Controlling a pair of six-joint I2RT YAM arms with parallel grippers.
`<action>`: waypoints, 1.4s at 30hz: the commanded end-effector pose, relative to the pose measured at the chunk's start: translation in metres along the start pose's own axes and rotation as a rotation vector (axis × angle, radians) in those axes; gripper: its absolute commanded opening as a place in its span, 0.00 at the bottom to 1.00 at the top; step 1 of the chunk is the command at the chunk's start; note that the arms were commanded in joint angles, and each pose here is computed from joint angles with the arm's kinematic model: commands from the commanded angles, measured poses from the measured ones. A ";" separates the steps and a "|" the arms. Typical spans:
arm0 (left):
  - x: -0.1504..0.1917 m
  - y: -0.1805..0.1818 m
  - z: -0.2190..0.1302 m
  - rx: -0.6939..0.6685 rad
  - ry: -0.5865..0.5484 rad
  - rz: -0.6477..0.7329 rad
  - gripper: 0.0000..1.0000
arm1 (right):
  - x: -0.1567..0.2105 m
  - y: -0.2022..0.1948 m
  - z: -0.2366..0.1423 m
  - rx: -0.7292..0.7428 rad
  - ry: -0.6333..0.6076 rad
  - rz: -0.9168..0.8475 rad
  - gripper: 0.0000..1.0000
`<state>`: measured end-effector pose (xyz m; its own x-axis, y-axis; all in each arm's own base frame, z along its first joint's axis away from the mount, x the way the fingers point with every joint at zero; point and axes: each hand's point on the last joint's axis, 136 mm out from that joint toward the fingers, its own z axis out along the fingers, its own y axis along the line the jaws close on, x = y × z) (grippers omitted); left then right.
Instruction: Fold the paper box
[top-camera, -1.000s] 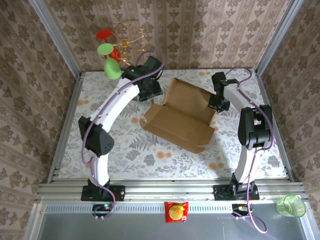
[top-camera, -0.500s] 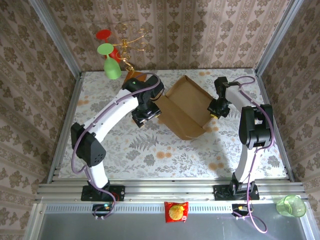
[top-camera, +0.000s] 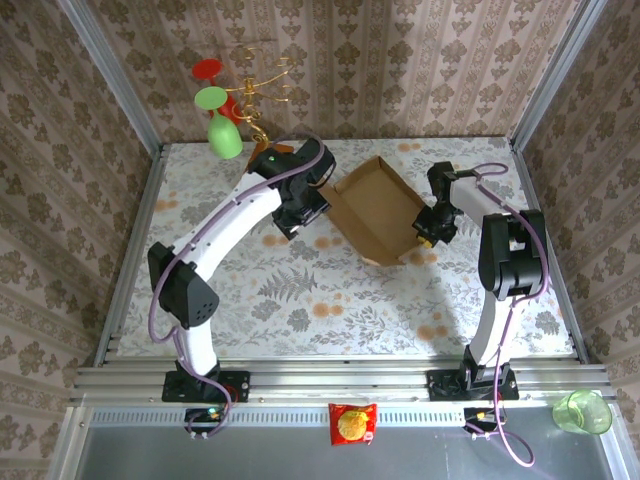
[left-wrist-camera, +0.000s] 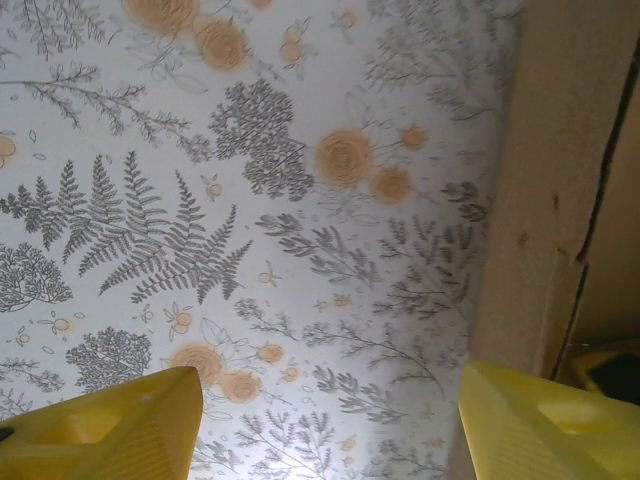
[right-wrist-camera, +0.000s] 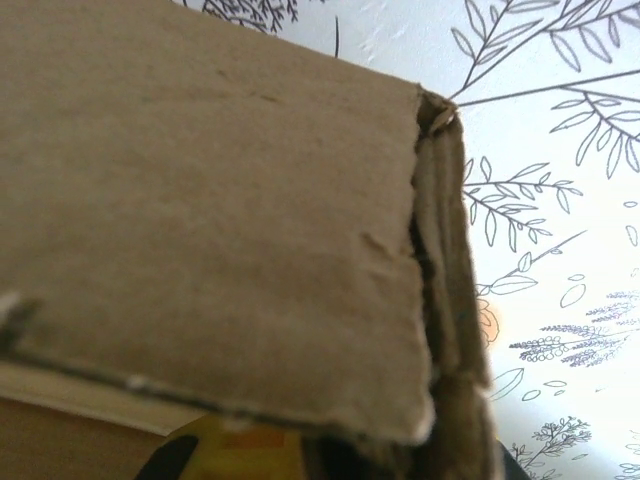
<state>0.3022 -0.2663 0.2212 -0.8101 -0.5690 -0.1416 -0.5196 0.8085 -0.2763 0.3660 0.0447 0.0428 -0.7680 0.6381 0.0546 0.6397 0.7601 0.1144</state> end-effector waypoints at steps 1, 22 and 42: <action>-0.002 0.011 -0.018 -0.035 -0.030 0.002 0.69 | 0.008 -0.015 0.016 0.078 0.010 -0.001 0.00; -0.010 -0.022 -0.022 -0.015 -0.026 0.029 0.70 | 0.009 -0.012 0.017 0.063 0.013 0.008 0.00; -0.032 -0.017 0.003 -0.167 -0.121 0.186 0.00 | 0.026 0.002 0.007 -0.032 0.058 0.035 0.23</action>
<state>0.3395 -0.2869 0.2267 -0.8427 -0.4880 -0.2276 -0.4506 0.8705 -0.1979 0.3557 0.0617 0.0376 -0.7512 0.6496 0.1166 0.6598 0.7347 0.1578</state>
